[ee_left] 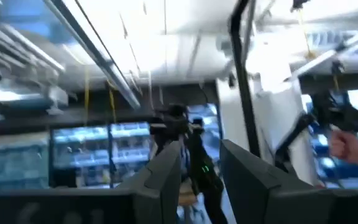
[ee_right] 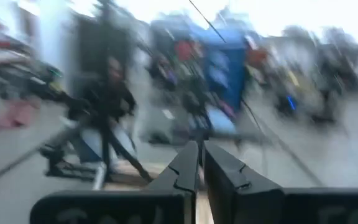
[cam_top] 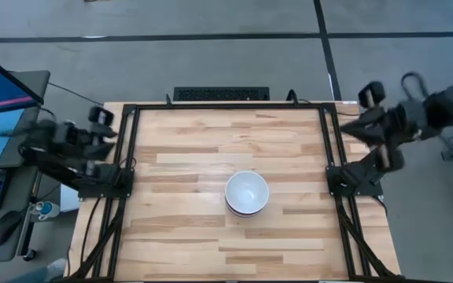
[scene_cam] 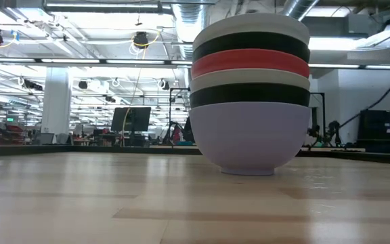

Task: Nest bowls inside each other
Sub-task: Return to Home Position

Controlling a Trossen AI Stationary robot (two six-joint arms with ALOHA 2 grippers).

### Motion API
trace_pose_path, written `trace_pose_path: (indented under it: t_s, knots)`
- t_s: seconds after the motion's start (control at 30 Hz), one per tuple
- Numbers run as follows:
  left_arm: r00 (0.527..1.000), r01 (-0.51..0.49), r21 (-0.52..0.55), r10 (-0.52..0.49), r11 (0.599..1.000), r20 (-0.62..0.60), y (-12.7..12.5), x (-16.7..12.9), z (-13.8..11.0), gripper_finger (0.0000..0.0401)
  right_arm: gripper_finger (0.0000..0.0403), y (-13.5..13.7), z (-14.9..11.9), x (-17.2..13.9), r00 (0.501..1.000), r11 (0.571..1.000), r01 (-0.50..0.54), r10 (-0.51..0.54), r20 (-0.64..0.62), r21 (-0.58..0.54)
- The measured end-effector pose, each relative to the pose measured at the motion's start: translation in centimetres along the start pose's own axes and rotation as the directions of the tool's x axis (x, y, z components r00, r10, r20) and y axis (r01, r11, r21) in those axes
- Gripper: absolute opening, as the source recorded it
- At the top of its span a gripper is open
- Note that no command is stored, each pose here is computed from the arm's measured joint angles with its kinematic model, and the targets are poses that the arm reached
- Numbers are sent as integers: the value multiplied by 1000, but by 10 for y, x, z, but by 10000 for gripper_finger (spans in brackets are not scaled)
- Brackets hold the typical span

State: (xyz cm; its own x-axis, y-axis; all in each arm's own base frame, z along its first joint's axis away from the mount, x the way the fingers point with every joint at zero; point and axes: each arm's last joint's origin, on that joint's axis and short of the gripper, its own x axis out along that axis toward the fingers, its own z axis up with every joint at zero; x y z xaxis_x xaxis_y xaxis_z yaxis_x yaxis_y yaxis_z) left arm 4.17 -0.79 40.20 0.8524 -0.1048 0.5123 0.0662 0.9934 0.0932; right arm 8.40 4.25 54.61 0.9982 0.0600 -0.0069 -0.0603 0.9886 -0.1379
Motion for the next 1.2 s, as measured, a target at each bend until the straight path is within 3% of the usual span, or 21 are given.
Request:
trace_pose_path:
  t_s: [0.17, 0.23, 0.3, 0.37, 0.43, 0.57, 0.63, 0.77, 0.93, 1.07, 1.2]
  knots:
    - [977, -81, 140, 50, 987, 207, -10, -15, -62, 103, 47, 20, -57, 13, 978, 968, -71, 115, 176, -240]
    - [955, -134, 194, 74, 972, 288, -13, -23, -84, 103, 47, 20, -88, 10, 973, 966, -18, 76, 217, -257]
    - [935, -163, 227, 77, 960, 345, -16, -32, -105, 103, 47, 14, -111, 1, 950, 981, 42, 19, 311, -189]
    - [905, -179, 180, 90, 967, 416, -17, -42, -117, 103, 47, 12, -137, -7, 928, 986, 49, 14, 373, -158]
    - [877, -196, 69, 144, 978, 459, -16, -53, -128, 103, 47, 13, -163, -13, 902, 980, 13, 74, 426, -198]
    - [910, -236, -74, 247, 969, 332, -14, -54, -147, 103, 47, 14, -202, -26, 811, 965, -2, 155, 564, -263]
    - [932, -228, -111, 250, 967, 264, -14, -51, -152, 103, 47, 17, -225, -27, 807, 963, -10, 168, 566, -271]
    - [949, -234, -233, 274, 944, 156, -9, -50, -167, 103, 47, 21, -266, -21, 801, 974, 16, 123, 585, -227]
    - [953, -272, -289, 299, 918, 54, 3, -49, -180, 103, 47, 25, -318, -9, 766, 972, 135, 21, 643, -193]
    - [955, -293, -337, 287, 895, -68, 15, -52, -192, 103, 47, 19, -322, -5, 801, 972, 170, -42, 597, -161]
    - [925, -379, -388, 341, 840, -167, 29, -58, -200, 103, 47, 12, -329, 0, 838, 945, 276, -148, 525, -174]
